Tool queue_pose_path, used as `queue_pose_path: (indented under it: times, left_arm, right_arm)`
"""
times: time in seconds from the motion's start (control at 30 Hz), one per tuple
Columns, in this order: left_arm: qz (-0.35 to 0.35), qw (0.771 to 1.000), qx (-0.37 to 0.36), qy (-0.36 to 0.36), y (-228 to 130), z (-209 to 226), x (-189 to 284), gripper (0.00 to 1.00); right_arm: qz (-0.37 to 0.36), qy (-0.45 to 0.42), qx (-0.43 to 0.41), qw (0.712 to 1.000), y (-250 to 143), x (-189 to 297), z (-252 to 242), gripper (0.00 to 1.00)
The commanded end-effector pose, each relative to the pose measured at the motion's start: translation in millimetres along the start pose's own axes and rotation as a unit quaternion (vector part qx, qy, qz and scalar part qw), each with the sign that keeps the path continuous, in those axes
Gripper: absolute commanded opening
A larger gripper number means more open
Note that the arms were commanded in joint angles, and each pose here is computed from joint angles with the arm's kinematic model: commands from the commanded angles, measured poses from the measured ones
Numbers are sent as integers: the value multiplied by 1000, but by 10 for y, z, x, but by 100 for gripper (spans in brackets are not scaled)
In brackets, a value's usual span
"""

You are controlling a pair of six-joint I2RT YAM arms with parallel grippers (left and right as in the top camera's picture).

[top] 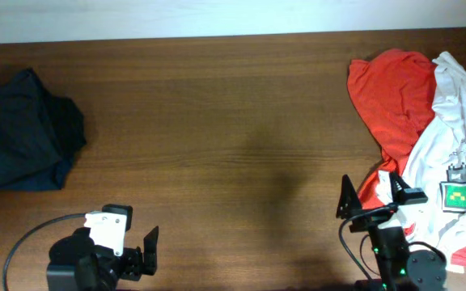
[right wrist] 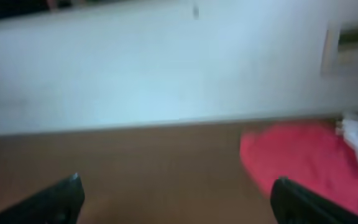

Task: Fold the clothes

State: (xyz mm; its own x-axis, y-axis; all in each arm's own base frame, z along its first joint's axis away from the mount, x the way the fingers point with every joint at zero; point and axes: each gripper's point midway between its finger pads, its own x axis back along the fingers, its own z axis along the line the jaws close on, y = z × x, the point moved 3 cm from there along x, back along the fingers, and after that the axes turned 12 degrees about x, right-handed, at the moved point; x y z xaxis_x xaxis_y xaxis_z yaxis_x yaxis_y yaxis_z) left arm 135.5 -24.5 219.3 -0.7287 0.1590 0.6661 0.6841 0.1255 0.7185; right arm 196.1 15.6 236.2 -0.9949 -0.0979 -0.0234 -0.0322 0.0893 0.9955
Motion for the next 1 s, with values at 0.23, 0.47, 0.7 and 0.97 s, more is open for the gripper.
queue_pose_path:
  times: [0.23, 0.47, 0.7, 0.97]
  left_arm:
    - [-2, 1000, 0, 2, -2, 5, 1, 99]
    - [-2, 1000, 0, 2, -2, 5, 1, 99]
    - [-2, 1000, 0, 2, -2, 5, 1, 99]
    - [-3, 1000, 0, 2, -2, 5, 5, 99]
  right_arm:
    - [45, 13, 101, 994, -764, -176, 74, 99]
    - [45, 13, 101, 994, -766, -177, 75, 99]
    - [46, 13, 101, 994, -768, -177, 75, 99]
    - [46, 13, 101, 994, -768, -177, 75, 99]
